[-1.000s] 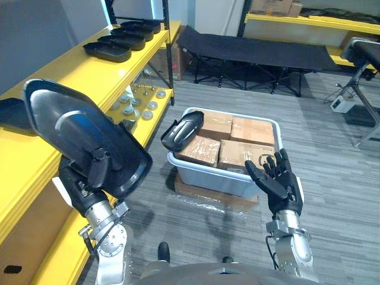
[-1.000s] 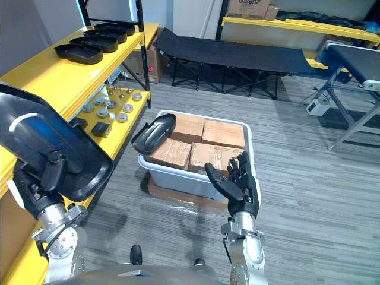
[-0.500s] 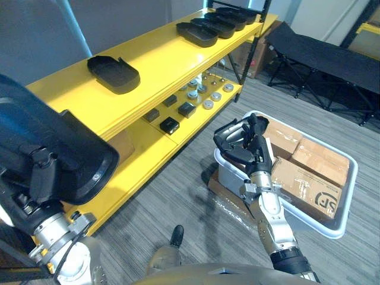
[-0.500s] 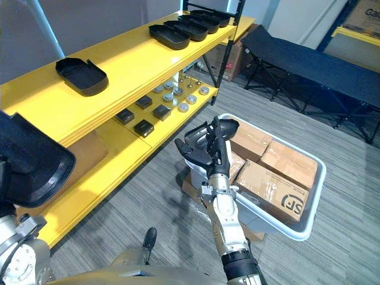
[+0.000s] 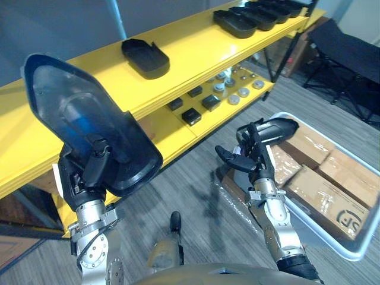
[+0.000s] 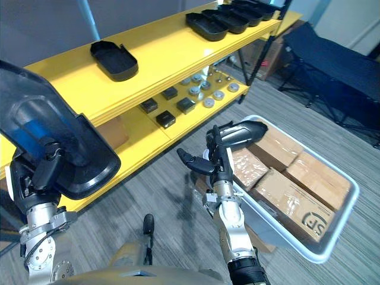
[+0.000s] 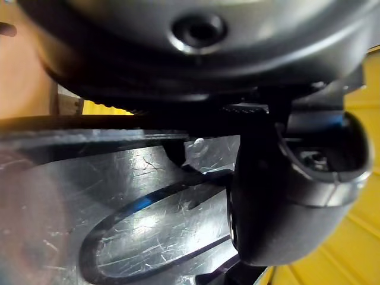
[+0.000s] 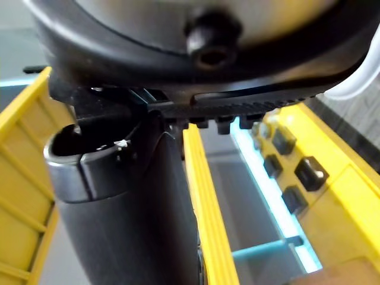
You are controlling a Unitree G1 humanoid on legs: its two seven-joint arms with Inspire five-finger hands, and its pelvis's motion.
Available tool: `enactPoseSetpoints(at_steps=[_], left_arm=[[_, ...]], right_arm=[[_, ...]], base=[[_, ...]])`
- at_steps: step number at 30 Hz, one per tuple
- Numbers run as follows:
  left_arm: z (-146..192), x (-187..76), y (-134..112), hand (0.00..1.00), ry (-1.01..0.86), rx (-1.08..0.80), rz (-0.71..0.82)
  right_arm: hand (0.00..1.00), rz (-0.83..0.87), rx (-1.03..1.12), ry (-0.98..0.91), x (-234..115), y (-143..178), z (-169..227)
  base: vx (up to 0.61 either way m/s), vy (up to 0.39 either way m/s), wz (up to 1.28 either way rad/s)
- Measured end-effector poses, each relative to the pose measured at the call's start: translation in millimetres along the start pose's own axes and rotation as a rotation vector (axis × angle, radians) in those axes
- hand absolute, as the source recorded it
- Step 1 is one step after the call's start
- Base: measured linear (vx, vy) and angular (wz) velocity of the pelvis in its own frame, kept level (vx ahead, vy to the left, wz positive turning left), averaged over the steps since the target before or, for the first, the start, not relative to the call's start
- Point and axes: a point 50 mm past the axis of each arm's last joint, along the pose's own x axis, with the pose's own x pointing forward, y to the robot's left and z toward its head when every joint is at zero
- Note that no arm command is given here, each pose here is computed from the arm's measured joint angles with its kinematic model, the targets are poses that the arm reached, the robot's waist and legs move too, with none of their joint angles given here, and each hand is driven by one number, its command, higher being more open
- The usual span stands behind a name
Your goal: Walk over and take three plastic housings, then place them on the shelf
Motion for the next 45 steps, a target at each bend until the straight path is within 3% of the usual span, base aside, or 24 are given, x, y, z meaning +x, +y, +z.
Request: enactPoseSetpoints(at_steps=[5, 7, 14, 24, 29, 37, 45], left_arm=[[-6.7, 18.1, -42.3, 0.00, -0.017, -0.037, -0.321], [-7.2, 17.2, -45.1, 0.00, -0.014, -0.042, -0.338], [-7.7, 17.1, -48.9, 0.00, -0.014, -0.039, -0.309], [-10.5, 13.0, -39.6, 0.00, -0.003, -0.059, -0.134], [-13.2, -1.2, -14.0, 0.00, 0.049, -0.014, -0.036], [12.5, 5.9, 9.1, 0.00, -0.062, 0.018, 0.018], [5.4, 10.4, -1.7, 0.00, -0.044, -0.047, 0.009]], right_arm=[[1.00, -0.059, -0.010, -0.001, -17.8, -13.9, -0.9], [1.00, -0.040, -0.008, -0.016, -17.2, -12.6, 1.0], [1.00, -0.007, -0.042, -0.036, -18.6, -16.5, 6.6], [1.00, -0.013, -0.029, -0.121, -16.5, -13.0, 20.3], [1.00, -0.042, 0.089, -0.188, -26.3, -3.1, 25.9], [1.00, -0.073, 0.083, -0.280, -23.7, -0.5, 42.9], [1.00, -0.068, 0.057, -0.351, -27.1, -11.6, 59.6]], base=[[0.08, -0.062, 1.27], [0.02, -0.094, 0.06], [-0.05, -0.100, -0.09], [-0.07, 0.012, 0.01], [0.10, 0.101, 0.02], [0.23, 0.042, 0.50], [0.16, -0.114, 0.20]])
